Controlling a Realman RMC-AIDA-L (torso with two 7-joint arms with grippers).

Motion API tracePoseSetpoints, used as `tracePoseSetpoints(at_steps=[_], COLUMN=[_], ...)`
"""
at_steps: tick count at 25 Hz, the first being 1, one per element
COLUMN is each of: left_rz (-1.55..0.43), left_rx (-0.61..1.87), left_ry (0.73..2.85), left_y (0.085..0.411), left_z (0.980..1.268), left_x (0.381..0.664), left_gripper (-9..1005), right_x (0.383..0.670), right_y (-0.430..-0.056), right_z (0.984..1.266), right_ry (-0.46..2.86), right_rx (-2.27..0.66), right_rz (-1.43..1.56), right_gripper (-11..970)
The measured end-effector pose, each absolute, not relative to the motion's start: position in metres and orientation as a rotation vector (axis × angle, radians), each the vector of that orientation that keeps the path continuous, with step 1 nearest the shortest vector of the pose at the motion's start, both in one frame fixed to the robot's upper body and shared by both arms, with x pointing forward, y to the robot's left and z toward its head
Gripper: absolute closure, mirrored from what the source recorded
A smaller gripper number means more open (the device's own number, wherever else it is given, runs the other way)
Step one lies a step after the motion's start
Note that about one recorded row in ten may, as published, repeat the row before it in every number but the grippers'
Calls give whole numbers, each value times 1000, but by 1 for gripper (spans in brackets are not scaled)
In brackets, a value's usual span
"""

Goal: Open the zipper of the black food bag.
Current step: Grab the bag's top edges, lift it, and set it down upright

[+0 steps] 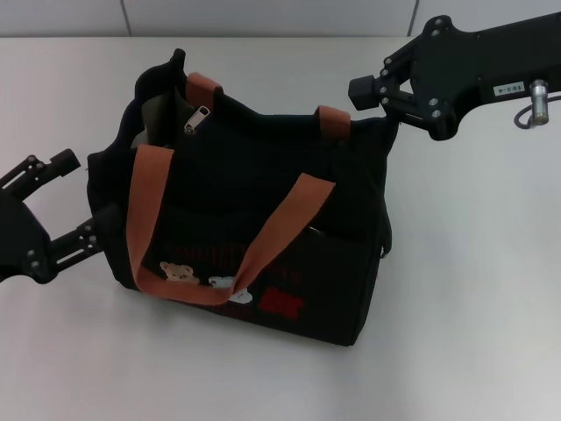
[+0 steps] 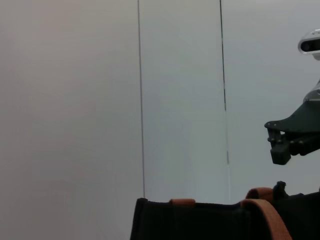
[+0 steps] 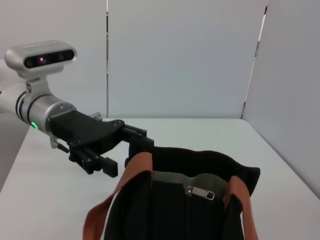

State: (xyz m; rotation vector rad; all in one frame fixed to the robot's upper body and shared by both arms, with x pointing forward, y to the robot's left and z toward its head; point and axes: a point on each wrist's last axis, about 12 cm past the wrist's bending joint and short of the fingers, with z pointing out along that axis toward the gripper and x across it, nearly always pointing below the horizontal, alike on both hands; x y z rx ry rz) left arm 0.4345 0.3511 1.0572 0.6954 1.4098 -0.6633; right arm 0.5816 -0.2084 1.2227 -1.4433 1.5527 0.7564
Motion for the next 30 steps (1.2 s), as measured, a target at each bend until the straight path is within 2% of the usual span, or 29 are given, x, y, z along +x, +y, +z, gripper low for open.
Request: tracePoseSetpoints(at_steps=[7, 16, 23, 30], left_rz=[-637, -647, -691, -669], left_rx=[689, 710, 747, 761], left_ry=[1443, 1451, 1463, 1450], left_y=[345, 338, 312, 307], left_z=[1053, 1051, 1042, 1039], left_x=[446, 453, 461, 462], left_gripper=[178, 181, 183, 388], right_x=[581, 581, 581, 581], right_y=[-209, -209, -208, -209], right_z=[1222, 1222, 1222, 1221], right_ry=[1544, 1544, 1542, 1544], right_rx=[-1441, -1440, -1447, -1442], right_rz=[757, 762, 764, 763], right_gripper=[942, 938, 935, 932])
